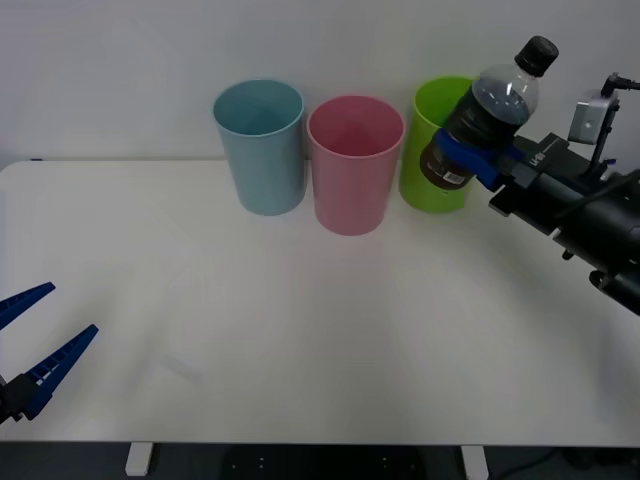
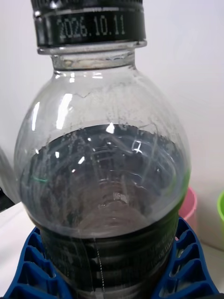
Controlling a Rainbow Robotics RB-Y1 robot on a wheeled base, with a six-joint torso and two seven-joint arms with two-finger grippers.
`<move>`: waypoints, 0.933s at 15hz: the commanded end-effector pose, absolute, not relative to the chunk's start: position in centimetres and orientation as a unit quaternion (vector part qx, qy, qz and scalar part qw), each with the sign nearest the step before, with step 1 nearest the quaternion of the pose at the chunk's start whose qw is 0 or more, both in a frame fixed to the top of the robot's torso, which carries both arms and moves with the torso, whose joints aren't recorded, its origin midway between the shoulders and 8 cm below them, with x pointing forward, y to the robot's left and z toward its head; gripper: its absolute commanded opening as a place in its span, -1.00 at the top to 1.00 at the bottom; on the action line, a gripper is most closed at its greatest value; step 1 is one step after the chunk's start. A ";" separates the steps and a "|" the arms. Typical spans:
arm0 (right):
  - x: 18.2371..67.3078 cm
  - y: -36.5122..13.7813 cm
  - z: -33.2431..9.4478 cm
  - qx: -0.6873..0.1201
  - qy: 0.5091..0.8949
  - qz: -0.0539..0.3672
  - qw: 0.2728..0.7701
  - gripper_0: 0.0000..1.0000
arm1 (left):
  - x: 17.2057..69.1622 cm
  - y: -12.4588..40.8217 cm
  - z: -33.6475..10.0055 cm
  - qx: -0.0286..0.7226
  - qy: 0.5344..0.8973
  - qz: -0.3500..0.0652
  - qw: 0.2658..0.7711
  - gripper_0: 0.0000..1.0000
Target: Grasp the object on the table and drop it into the matching bin: aluminum can to the light blue bin, PET bottle to the pink bin.
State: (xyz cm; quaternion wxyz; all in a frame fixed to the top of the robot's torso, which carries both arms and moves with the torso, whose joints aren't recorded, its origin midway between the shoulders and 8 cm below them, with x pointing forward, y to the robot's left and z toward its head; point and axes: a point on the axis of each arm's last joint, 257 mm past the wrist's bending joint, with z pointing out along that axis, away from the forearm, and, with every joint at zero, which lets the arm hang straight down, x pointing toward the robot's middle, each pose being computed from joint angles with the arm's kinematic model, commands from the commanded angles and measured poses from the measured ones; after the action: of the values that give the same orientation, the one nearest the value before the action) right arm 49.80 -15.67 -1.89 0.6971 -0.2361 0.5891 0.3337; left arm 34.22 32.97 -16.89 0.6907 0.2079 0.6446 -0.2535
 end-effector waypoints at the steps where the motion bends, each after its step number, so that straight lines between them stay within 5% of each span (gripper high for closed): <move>1: 51.1 -14.5 -0.8 -0.255 0.585 0.330 0.695 1.00 | 34.2 33.0 -16.9 0.208 0.645 -0.253 0.691 -1.00; 14: 59.6 -9.3 0.9 -0.308 0.598 0.295 0.679 1.00 | 34.2 33.0 -16.9 0.208 0.645 -0.253 0.691 -1.00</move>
State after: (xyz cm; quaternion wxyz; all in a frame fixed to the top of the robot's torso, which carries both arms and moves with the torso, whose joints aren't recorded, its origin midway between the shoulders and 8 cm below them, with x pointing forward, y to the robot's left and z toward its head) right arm 59.13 -9.53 0.93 0.6793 -0.3064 0.5962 0.2986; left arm 34.22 32.97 -16.89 0.6907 0.2079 0.6446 -0.2535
